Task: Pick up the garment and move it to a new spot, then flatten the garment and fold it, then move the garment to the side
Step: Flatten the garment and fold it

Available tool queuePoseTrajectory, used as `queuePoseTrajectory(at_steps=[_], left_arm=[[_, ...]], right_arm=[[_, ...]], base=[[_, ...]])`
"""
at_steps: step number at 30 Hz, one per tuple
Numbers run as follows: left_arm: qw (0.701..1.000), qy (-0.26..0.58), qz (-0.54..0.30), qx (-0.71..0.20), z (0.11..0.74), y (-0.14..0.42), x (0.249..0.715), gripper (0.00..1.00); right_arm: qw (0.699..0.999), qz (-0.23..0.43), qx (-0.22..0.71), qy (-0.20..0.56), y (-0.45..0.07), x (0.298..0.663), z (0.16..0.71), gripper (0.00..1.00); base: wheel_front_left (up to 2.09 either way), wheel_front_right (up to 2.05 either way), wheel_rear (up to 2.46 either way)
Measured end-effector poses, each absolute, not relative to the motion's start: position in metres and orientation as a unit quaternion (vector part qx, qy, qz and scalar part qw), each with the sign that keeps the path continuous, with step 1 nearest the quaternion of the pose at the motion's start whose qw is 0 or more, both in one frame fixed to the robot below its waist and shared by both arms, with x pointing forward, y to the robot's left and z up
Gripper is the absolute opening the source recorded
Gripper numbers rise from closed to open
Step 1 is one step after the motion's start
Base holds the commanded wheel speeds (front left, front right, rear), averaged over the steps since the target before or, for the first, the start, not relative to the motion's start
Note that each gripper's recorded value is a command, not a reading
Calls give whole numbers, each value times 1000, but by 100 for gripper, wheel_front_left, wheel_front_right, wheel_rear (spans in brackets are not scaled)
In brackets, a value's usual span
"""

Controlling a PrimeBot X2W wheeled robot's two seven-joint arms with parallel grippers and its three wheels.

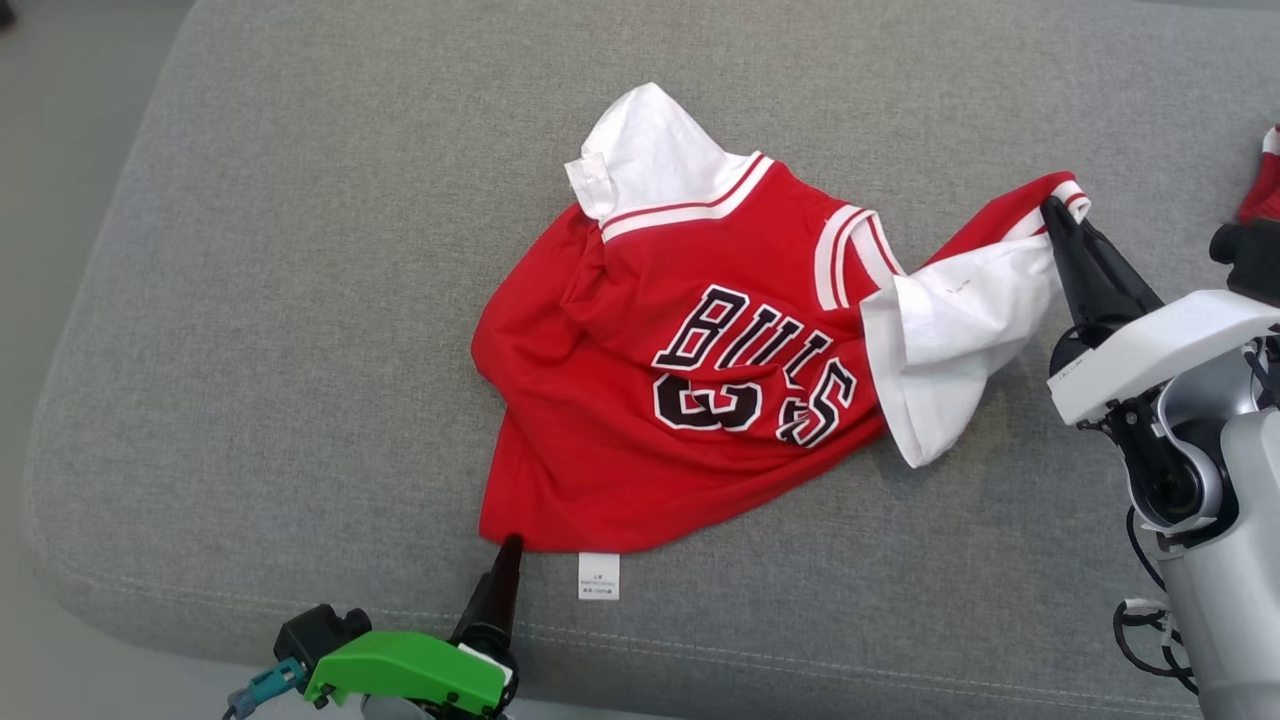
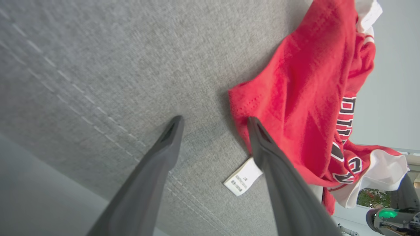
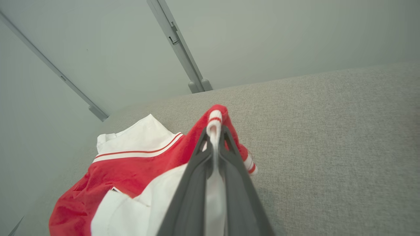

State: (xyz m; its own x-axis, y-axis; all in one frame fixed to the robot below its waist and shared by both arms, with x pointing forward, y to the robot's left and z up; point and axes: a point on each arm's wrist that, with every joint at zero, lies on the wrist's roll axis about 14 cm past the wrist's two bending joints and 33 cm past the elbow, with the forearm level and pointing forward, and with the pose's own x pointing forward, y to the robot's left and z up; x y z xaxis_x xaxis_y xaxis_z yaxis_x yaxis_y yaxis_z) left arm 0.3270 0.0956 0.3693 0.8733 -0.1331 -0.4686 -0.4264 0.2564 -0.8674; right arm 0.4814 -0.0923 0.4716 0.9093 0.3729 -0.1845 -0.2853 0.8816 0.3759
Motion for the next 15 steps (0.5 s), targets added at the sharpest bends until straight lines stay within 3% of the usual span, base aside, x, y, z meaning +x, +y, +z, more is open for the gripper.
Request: queuePoseTrajectory(at_steps=[15], left_arm=[[763,183,43,-618,402,90,373,100]], right_arm=[[960,160,187,130,-98,476,469,0]], base=[[0,0,0]])
